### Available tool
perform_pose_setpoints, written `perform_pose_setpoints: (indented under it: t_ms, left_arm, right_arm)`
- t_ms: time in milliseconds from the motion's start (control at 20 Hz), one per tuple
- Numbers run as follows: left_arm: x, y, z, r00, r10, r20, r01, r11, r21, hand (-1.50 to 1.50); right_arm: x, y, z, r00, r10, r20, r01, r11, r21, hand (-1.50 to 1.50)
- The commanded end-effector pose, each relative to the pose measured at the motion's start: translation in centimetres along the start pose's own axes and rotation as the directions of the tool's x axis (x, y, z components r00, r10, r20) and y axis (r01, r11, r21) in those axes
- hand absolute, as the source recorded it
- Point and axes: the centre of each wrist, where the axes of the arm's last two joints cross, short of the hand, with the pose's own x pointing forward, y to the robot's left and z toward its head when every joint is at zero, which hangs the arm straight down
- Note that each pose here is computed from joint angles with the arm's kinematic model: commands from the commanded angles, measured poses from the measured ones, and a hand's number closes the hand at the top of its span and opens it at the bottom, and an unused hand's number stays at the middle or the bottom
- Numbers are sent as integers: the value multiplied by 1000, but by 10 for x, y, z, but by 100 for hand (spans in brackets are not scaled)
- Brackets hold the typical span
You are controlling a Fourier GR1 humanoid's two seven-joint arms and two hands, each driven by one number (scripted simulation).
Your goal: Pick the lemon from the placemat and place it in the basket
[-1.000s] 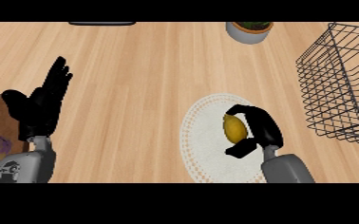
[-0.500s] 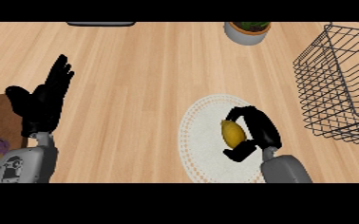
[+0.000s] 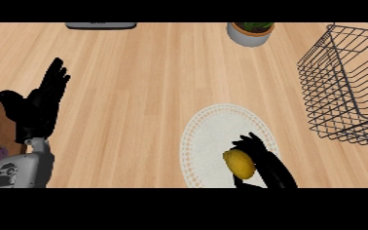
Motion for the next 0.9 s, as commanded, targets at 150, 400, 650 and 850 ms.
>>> perform_pose_setpoints:
  t_ms: [150, 400, 650, 850]
  left_arm:
    - [-4, 0, 10, 1000, 9, -8, -9, 1000, 2, 0]
    - [-1, -6, -2, 1000, 14, -6, -14, 1000, 23, 0]
    - [12, 3, -3, 1000, -7, 6, 7, 1000, 13, 0]
    - [-2, -5, 4, 1000, -10, 2, 10, 1000, -8, 0]
  right_arm:
    - [-10, 31, 102, 959, -230, 167, 229, 973, 24, 150]
    - [31, -1, 130, 880, -355, 315, 390, 919, -57, 150]
    - [56, -61, 173, 890, -280, 360, 359, 917, -175, 150]
    - [97, -97, 177, 928, -244, 282, 314, 919, -239, 150]
